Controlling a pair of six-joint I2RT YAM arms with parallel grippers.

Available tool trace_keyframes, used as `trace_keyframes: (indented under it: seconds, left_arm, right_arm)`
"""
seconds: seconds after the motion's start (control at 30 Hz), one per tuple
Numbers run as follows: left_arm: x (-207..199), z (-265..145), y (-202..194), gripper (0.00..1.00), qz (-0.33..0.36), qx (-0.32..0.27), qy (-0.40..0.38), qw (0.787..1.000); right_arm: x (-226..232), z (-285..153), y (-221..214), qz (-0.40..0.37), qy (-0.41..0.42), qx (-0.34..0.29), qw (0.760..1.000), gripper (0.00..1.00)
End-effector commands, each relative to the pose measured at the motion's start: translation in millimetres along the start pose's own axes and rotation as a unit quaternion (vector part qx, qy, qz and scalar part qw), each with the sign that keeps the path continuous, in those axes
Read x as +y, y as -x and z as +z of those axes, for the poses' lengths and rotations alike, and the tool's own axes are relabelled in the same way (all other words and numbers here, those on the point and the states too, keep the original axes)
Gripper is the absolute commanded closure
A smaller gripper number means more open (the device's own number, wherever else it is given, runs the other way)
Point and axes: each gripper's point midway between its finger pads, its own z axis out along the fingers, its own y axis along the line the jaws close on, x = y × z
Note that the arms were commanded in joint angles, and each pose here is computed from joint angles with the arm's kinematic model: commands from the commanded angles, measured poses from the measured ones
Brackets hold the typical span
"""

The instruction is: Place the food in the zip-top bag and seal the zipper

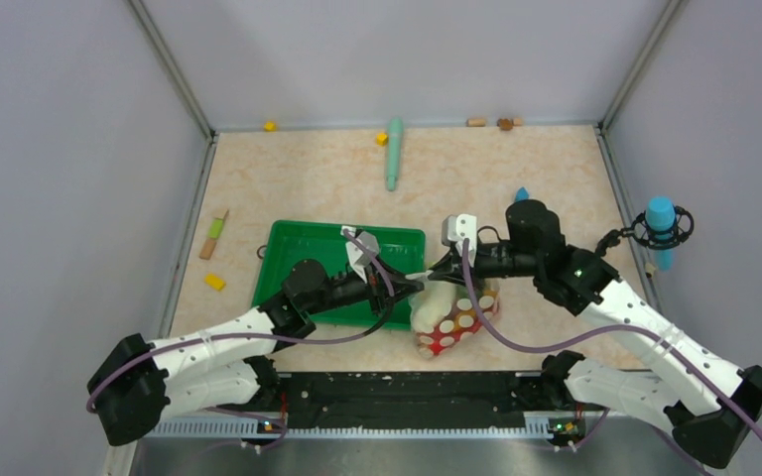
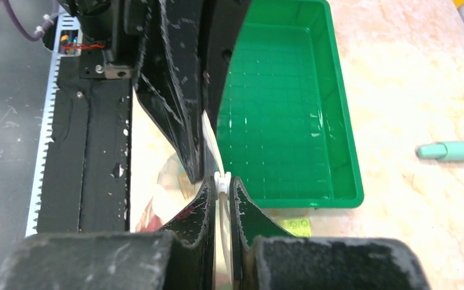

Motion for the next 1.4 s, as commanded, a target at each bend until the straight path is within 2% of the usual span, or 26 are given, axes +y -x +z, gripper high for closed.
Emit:
trace_keyframes:
  seconds: [0.0,0.23,0.6,0.87,1.17,1.37]
  left_arm:
    - [-0.2,-8.8,21.2,1.0,0.012,-0.048,0.017,0.999]
    - [9.4,-21.1,21.2,1.0,0.014,-0.052,0.058,0.997]
    - [17.3,-31.2,18.8,1.0,0.016,-0.057,0.087,0.994]
    - [22.8,-36.3,18.8,1.0,0.017,-0.063,0.106,0.992]
    - [20.7,-37.9,16.5,1.0,0.021,-0.06,0.1,0.993]
    - [18.1,-38.3,15.1,1.0,0.021,-0.057,0.094,0.994]
  right_arm:
    - [-15.9,-7.1,-3.6,-0.001,-0.053,0.014,0.998,1.0]
    - [-38.0,-15.7,-8.0,0.018,-0.123,0.036,0.992,1.0]
    - [-53.7,-18.5,-10.9,0.035,-0.177,0.026,0.983,1.0]
    - [-79.1,-33.1,-16.6,0.065,-0.275,0.013,0.959,1.0]
    - [-88.6,-44.2,-25.7,0.087,-0.329,0.004,0.94,1.0]
    - [-107.8,-64.6,-28.6,0.108,-0.409,-0.004,0.906,1.0]
